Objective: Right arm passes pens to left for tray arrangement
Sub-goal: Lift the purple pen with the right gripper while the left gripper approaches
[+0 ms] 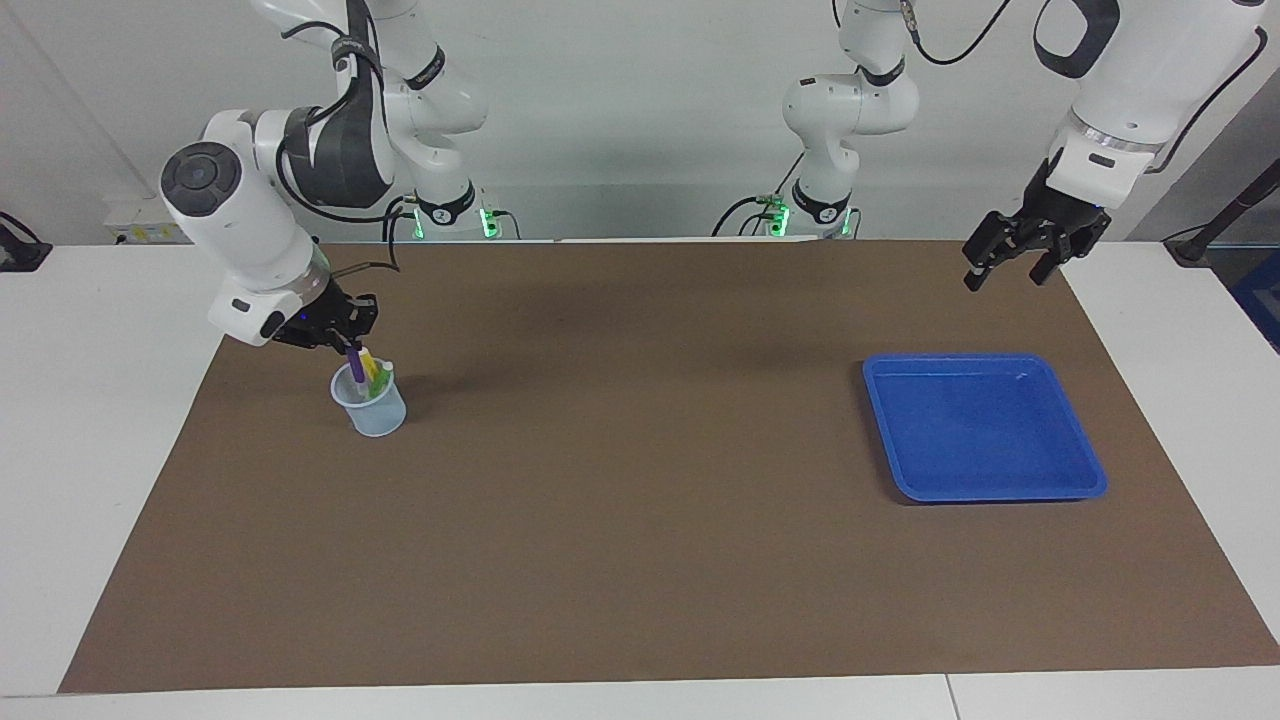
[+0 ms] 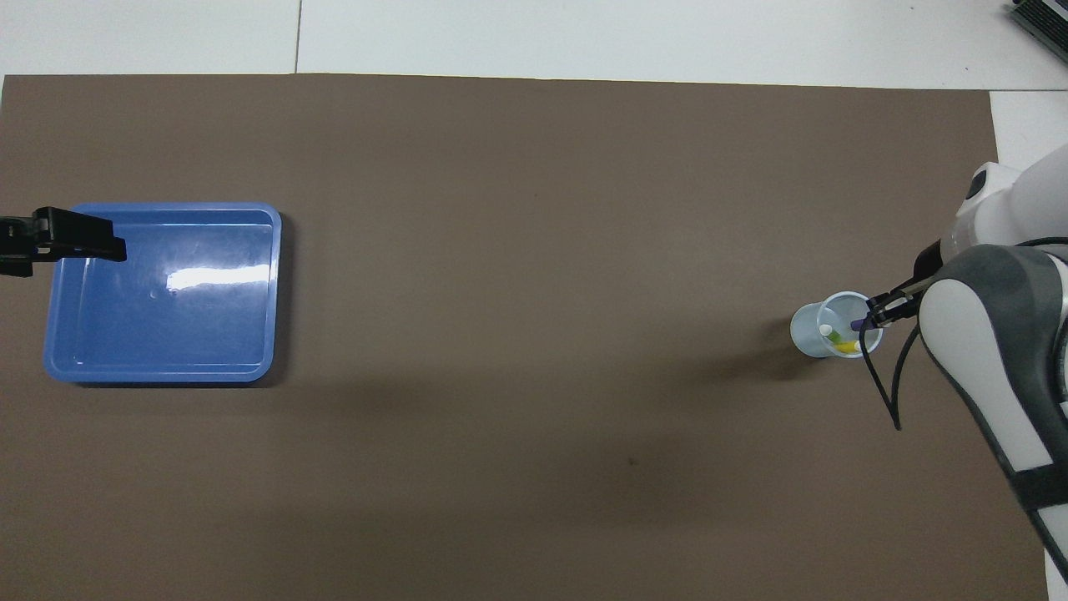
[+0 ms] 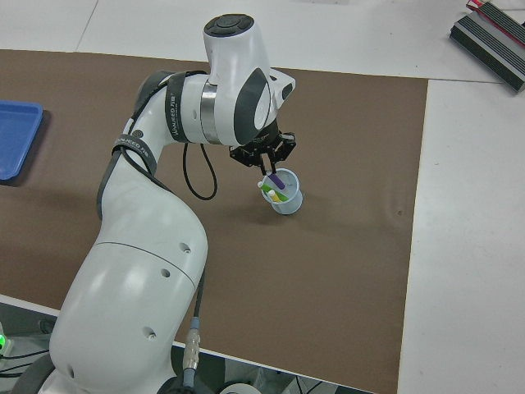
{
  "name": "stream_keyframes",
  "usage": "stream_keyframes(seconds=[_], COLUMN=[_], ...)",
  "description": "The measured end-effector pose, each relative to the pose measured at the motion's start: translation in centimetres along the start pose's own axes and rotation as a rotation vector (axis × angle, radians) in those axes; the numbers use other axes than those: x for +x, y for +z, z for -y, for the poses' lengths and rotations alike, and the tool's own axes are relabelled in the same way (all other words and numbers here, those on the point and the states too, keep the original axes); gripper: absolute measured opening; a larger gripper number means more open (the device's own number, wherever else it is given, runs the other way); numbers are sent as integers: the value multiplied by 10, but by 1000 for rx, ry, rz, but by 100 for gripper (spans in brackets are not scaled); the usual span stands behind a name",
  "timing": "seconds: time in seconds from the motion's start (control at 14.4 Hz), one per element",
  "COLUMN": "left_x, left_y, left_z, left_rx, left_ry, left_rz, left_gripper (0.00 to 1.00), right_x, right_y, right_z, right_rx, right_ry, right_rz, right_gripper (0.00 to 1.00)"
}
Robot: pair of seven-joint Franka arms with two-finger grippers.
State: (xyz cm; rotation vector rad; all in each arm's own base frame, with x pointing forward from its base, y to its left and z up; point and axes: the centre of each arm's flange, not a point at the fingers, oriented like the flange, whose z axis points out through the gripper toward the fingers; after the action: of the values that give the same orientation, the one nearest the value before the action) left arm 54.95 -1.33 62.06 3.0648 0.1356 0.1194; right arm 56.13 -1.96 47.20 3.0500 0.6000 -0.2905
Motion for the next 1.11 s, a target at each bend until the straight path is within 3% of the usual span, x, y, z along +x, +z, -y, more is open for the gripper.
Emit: stream_keyframes(seconds=[0.14,0.49,0.69,0.83,1.11], left_x=[-1,-20,-29,-31,-39], left_y=[6,44,50,59,86], left_z=[-2,-32,-49,-48,-64], left_rx=[-16,-101,-211,-235,-279], left_ry=[-11,-89,-144,-160,-177], left_rz=[-3,-1,30,43,52], left_gripper=[100,100,100,100,100], right_x=[-3,-7,-4,-4,-2], right_y=[1,3,10,12,-14], right_z=[-8,-23,-23,-21,-3], right_rx=[-14,-35,-45,-44,-41], right_ry=[-75,-113,-118,-122,-148], right_rz=[3,-8,-21,-17,-19], right_gripper=[19,19,19,19,19])
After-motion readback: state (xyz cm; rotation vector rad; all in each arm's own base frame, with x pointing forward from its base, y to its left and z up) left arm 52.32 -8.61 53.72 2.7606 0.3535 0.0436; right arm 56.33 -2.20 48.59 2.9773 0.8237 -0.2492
